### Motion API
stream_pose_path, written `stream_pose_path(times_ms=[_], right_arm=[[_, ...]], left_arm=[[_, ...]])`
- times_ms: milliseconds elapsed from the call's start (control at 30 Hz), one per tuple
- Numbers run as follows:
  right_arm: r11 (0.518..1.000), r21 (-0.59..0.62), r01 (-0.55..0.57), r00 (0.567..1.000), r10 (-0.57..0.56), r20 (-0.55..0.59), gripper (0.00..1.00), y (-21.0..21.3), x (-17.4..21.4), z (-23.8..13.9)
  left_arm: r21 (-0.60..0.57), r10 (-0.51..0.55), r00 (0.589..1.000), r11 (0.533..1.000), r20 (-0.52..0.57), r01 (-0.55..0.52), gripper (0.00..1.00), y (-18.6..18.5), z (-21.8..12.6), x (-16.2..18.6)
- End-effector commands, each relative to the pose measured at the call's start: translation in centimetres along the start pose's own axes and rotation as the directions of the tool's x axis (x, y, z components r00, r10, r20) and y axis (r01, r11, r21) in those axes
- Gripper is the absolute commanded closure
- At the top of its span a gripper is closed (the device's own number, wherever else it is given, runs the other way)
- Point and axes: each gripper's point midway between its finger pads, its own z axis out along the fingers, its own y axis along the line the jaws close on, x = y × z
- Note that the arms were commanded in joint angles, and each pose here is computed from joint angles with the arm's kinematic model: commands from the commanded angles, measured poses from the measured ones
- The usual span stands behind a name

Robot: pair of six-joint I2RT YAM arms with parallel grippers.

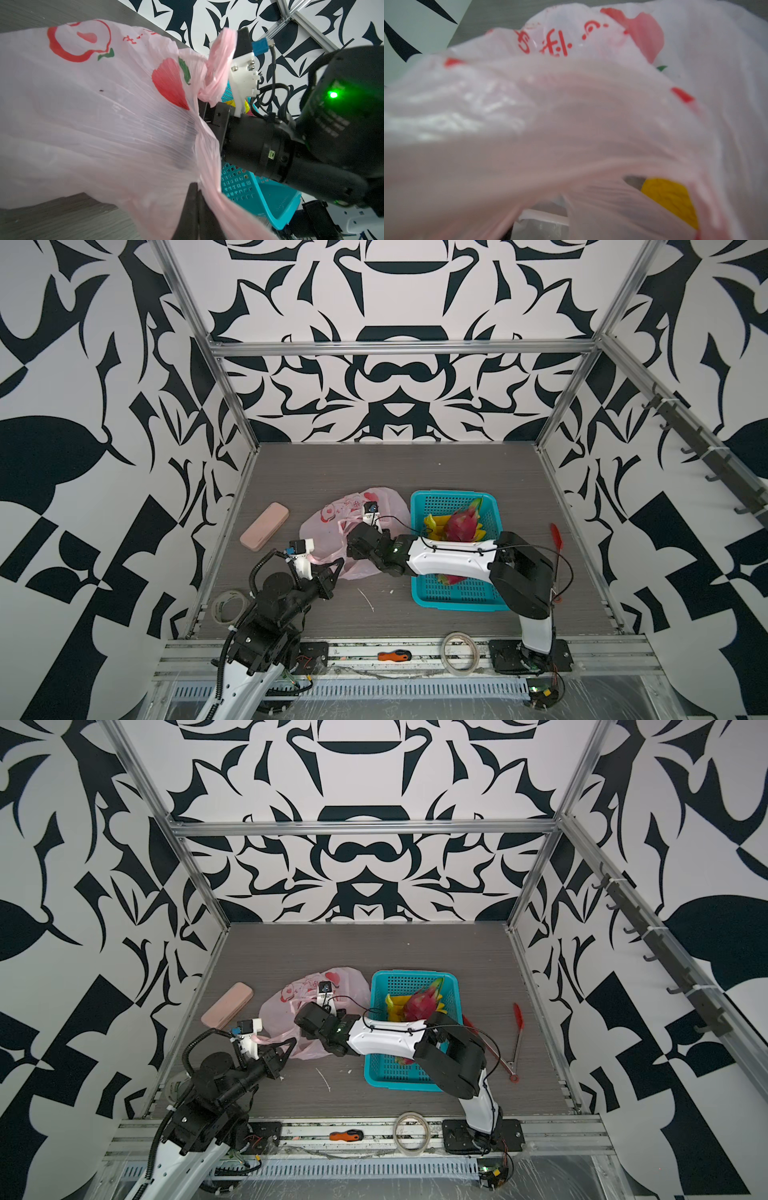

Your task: Untie the knot of the plastic bag and take out the fruit

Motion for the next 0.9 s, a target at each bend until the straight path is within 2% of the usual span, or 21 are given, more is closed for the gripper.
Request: stream_pose_path(times_ms=[0,100,300,567,867], right_arm=[[1.0,-0.005,0.01,0.999,-0.01,0.04,0.22,1.2,-2.3,-1.5],[0.999,0.005,0.036,0.999,-0.036,0.036,0.25,1.8,-2.6,-1.9],[0.998,0.059,0.025,0.999,-0.026,0.021,0.4,2.1,-2.4,-1.7],[0.99,0.139,0.025,1.0,-0.026,0.008,0.5,2.0,-1.7,-0.7],[0.971,0.232,0.054,0.999,-0.055,-0.002,0.46,1.7,-2.2,0.7]], left_arm=[[0.017,-0.039,0.999,0.999,-0.009,0.04,1.0,0.1,0.3,0.5],[0.05,-0.052,0.999,0.997,0.01,0.051,1.0,-0.3,0.4,0.2],[0.11,-0.067,0.995,0.992,0.072,0.059,1.0,-1.1,0.4,-0.7],[0.224,-0.096,0.988,0.972,0.123,0.067,1.0,-3.0,0.2,-2.0],[0.319,-0.122,0.986,0.944,0.11,0.081,1.0,-4.3,0.1,-1.7]])
